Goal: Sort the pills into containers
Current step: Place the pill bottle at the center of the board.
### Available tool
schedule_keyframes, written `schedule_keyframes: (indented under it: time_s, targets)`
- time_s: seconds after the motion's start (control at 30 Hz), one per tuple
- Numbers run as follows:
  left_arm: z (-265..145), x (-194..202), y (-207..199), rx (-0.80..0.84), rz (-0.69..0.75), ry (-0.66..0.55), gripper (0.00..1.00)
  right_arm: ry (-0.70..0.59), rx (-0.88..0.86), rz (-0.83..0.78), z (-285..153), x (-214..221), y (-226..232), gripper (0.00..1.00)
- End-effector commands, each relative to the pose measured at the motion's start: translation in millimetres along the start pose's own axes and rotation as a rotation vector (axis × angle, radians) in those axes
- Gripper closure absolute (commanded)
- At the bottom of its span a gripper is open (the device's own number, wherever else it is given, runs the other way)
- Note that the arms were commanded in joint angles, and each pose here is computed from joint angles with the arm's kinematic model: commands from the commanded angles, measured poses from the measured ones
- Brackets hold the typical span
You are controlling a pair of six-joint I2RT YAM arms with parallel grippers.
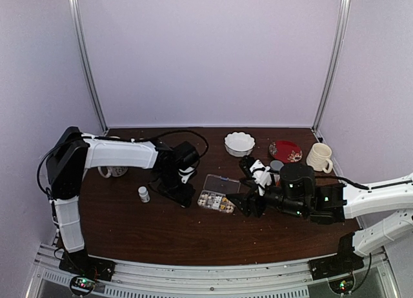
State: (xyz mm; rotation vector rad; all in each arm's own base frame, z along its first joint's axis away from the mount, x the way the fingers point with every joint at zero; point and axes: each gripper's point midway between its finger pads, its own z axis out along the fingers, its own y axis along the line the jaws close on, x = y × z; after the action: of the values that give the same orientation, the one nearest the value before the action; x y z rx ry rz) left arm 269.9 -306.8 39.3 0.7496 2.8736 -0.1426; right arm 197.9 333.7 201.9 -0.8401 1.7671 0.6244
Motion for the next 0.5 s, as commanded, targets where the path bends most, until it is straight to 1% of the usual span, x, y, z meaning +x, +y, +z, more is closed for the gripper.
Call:
schedule_keyframes:
  time_s: [0.0, 0.07, 0.13, 0.23, 0.47]
  targets:
    - [-13.5, -11.8, -3.7, 0.028, -0.018, -0.1, 0.29, -0.006, 0.024, 0.008, 2.2, -1.2, -4.9, 0.3]
    - [-12.9, -13.3, -5.5, 0.027, -0.012, -0.116, 0.29, -0.006, 0.02, 0.007, 2.6, -1.4, -4.1, 0.3]
    - [-11.6, -14.2, -4.5, 0.02, -0.013, -0.123, 0.31, -0.005, 0.018, 0.008, 2.9, -2.0, -3.5, 0.3]
    - [-11.2, -16.0, -4.3, 0.016, -0.015, -0.129, 0.39, 0.0, 0.016, 0.003, 3.3, -1.9, -3.1, 0.3]
    - [-5.2, -17.7, -5.8, 0.018, -0.016, -0.117, 0.53, 0.001, 0.013, 0.001, 2.7, -3.1, -2.7, 0.3]
